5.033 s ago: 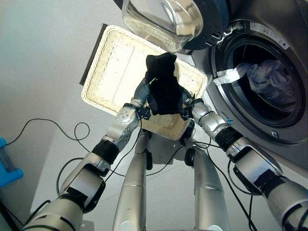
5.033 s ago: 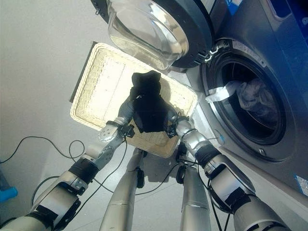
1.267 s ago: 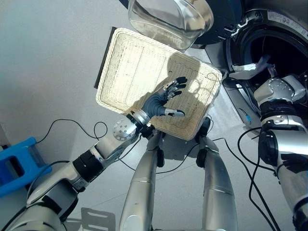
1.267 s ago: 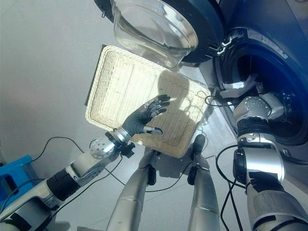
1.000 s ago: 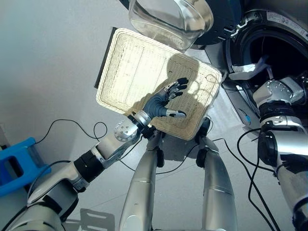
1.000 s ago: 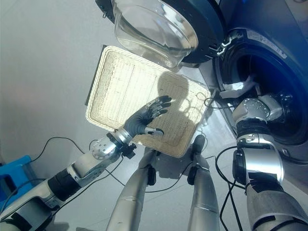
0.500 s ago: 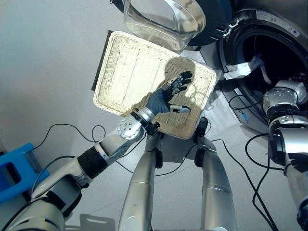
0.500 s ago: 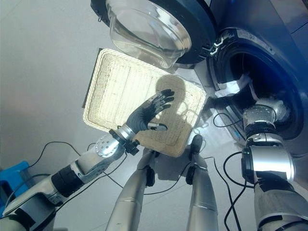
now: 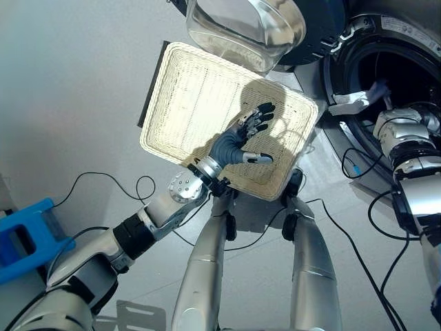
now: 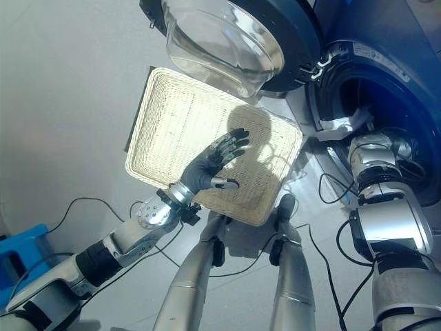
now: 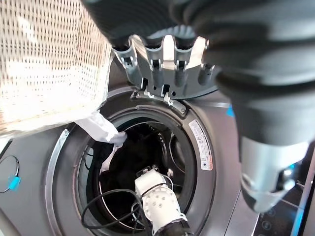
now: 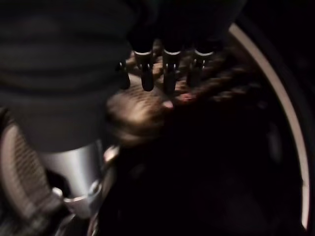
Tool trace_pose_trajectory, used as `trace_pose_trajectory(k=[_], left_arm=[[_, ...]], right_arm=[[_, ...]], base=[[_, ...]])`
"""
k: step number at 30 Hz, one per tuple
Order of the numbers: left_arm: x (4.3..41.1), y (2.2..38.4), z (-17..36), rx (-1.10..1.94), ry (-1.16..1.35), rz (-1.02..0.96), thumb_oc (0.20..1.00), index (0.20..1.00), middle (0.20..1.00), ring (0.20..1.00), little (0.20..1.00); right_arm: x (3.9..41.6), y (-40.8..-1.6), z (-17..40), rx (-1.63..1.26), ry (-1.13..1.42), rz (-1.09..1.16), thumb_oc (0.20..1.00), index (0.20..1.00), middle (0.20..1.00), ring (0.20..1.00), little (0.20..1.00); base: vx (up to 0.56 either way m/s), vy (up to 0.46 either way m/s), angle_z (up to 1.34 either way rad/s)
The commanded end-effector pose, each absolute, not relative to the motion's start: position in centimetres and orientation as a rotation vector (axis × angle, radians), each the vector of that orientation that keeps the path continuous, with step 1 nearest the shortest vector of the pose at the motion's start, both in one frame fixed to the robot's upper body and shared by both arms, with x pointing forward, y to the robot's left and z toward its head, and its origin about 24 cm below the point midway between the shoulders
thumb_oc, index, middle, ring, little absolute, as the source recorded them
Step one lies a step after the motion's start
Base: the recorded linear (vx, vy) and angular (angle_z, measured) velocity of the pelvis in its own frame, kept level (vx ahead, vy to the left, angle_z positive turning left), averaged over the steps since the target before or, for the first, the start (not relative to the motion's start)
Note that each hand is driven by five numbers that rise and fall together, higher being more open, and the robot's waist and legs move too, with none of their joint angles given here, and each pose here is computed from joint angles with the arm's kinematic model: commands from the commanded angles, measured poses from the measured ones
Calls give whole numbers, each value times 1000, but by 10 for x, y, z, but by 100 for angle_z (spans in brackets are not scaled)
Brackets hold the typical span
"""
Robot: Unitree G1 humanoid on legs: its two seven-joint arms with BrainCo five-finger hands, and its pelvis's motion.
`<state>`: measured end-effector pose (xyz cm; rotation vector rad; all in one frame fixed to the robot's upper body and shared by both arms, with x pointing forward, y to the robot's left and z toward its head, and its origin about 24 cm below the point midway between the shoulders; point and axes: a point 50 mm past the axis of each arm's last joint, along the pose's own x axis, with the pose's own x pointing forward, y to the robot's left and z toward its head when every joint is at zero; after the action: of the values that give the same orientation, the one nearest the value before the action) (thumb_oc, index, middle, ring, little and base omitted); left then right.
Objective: Put the clothes into the washing machine.
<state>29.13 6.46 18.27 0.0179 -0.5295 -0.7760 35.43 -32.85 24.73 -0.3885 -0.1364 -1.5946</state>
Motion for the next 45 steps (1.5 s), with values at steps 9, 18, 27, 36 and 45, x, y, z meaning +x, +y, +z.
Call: trace_pose_trajectory(k=[9, 18, 27, 36, 45], left_arm=[[278, 53, 188, -51, -644, -834, 1000, 1000, 1000, 1000, 1000], [279, 57, 178, -53, -607, -811, 1000, 1000, 1000, 1000, 1000], [283, 63, 173, -51, -584, -755, 1000, 1000, 1000, 1000, 1000], [300, 80, 112, 22, -334, -547, 1000, 1000, 1000, 1000, 1000], [304, 94, 60, 55, -117, -444, 1000, 1000, 1000, 1000, 1000]], right_arm=[[343, -338, 215, -695, -114, -1657, 1000, 1000, 1000, 1000, 1000], [340, -333, 188, -697, -184, -1603, 1000, 1000, 1000, 1000, 1000], [347, -306, 168, -716, -297, -1396, 1000, 1000, 1000, 1000, 1000], [331, -251, 91, -681, -220, -1060, 1000, 1000, 1000, 1000, 1000], [317, -224, 53, -662, -114, -848, 1000, 1000, 1000, 1000, 1000]], base=[[0, 0, 0], [3, 47, 1], [-2, 27, 0], [-4, 38, -6], [13, 18, -8]])
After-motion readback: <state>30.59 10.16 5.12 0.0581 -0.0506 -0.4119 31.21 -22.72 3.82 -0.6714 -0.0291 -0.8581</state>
